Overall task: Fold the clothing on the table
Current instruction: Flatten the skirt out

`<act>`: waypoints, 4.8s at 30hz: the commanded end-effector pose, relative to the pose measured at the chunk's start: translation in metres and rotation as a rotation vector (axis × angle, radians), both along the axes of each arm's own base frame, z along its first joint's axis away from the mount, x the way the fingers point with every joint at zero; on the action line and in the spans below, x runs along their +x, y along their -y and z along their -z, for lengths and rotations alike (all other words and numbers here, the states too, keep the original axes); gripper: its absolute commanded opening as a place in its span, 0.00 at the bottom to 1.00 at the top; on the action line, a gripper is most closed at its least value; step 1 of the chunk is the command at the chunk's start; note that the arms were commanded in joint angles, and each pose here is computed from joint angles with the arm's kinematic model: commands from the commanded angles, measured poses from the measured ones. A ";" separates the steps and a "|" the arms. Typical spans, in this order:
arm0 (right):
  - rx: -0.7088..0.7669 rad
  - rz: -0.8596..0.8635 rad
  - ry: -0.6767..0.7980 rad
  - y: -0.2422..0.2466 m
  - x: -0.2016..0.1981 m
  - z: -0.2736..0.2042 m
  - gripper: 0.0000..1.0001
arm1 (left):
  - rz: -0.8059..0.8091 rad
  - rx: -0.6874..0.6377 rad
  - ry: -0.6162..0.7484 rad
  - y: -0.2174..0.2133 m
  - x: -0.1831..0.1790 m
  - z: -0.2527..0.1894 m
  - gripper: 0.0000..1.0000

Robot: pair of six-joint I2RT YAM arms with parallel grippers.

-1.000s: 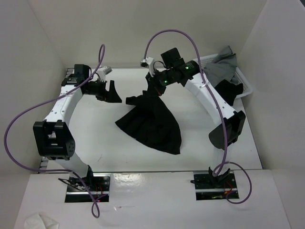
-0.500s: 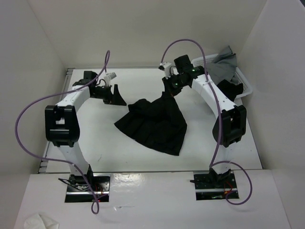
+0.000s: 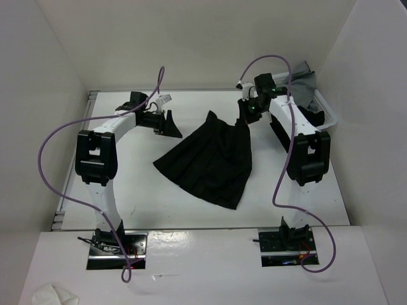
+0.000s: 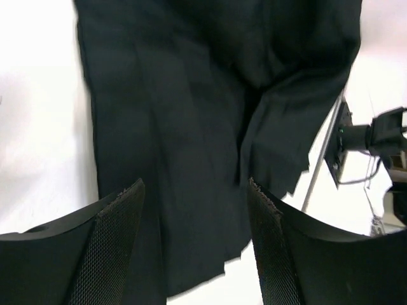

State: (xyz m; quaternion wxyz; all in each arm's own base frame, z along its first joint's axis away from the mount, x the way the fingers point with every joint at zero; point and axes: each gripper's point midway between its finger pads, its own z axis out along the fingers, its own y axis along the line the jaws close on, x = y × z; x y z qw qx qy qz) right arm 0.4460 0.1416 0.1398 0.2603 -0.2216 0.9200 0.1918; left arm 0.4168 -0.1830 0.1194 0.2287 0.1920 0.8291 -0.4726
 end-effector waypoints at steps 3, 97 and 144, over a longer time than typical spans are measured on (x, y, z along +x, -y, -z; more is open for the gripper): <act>0.036 -0.061 -0.004 -0.013 -0.013 -0.002 0.00 | -0.021 0.011 0.189 0.023 0.035 -0.012 0.72; -0.163 0.119 0.077 0.064 -0.039 -0.009 0.00 | -0.074 0.572 0.101 0.057 0.100 0.025 0.00; -0.213 0.108 0.094 -0.014 0.051 0.044 0.74 | -0.196 0.574 0.130 -0.023 0.033 -0.034 0.00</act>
